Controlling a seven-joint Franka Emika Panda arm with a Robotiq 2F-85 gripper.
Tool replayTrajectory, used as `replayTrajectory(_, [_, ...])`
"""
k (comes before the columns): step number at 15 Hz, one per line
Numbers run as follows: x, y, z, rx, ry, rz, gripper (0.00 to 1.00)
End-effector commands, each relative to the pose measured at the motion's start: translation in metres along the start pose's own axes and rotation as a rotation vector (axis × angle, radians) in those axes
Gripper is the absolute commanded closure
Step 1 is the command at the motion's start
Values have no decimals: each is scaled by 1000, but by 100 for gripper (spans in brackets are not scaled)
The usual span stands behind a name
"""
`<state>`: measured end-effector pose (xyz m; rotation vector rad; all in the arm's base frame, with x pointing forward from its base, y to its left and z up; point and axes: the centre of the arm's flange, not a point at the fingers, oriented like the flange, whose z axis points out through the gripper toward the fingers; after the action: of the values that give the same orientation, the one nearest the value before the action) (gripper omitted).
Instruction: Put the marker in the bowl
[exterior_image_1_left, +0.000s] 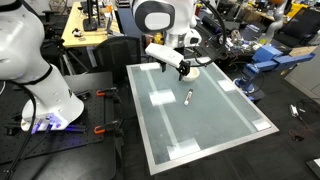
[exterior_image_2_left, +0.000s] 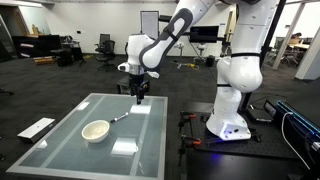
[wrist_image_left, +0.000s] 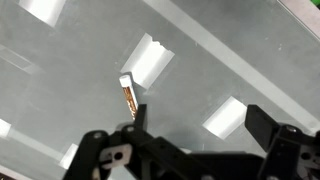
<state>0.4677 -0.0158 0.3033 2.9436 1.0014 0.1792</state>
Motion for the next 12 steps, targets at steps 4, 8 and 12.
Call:
replayTrajectory(4, [0,1,-3,-4,6,2,0])
replayTrajectory(8, [9,13,7,-14,22,0,0])
replayTrajectory(12, [20,38,21,-14,26,-46,0])
